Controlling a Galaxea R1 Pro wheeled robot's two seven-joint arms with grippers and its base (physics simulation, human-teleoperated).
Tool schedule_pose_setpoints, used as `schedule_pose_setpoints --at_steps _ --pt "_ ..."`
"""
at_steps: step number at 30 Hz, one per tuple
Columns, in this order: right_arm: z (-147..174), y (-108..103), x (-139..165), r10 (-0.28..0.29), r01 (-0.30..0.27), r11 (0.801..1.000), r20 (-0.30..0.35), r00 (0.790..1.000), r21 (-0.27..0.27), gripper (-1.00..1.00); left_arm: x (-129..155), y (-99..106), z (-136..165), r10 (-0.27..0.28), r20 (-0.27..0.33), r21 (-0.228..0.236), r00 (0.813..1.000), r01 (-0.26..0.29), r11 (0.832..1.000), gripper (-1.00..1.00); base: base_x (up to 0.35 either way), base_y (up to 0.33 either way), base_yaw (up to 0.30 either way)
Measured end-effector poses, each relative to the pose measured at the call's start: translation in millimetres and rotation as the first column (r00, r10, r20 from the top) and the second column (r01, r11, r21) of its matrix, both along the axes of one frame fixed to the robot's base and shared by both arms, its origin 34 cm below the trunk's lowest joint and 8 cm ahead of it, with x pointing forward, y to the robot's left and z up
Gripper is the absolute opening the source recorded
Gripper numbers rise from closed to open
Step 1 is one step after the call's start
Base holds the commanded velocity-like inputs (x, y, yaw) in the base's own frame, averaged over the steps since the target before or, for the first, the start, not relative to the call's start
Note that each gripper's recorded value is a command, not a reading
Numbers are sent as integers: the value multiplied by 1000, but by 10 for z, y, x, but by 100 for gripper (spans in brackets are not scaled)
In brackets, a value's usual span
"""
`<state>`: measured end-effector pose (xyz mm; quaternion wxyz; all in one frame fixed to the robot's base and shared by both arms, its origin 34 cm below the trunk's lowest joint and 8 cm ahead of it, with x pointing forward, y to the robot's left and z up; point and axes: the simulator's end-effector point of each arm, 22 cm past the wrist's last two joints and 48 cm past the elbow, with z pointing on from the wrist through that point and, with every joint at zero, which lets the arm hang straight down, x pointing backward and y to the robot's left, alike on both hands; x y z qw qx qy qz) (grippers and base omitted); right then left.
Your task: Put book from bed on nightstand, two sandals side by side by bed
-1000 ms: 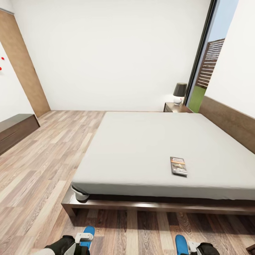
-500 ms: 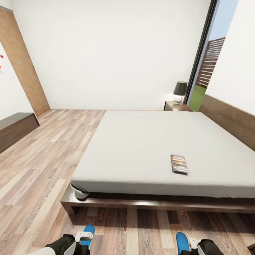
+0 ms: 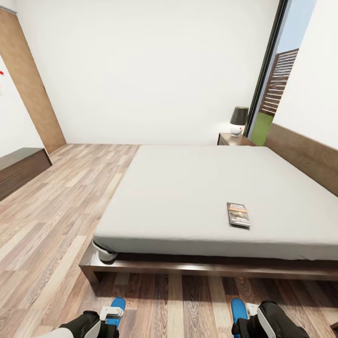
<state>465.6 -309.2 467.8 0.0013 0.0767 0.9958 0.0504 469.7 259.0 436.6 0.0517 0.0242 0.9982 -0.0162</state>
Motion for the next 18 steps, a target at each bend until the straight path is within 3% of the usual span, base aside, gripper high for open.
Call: schedule_pose_setpoints --at_steps 18 --pt "-256 -1 -45 -5 6 1000 -66 998 9 -100 60 -27 -311 -4 24 -4 1000 4 1000 -100 0 0 0"
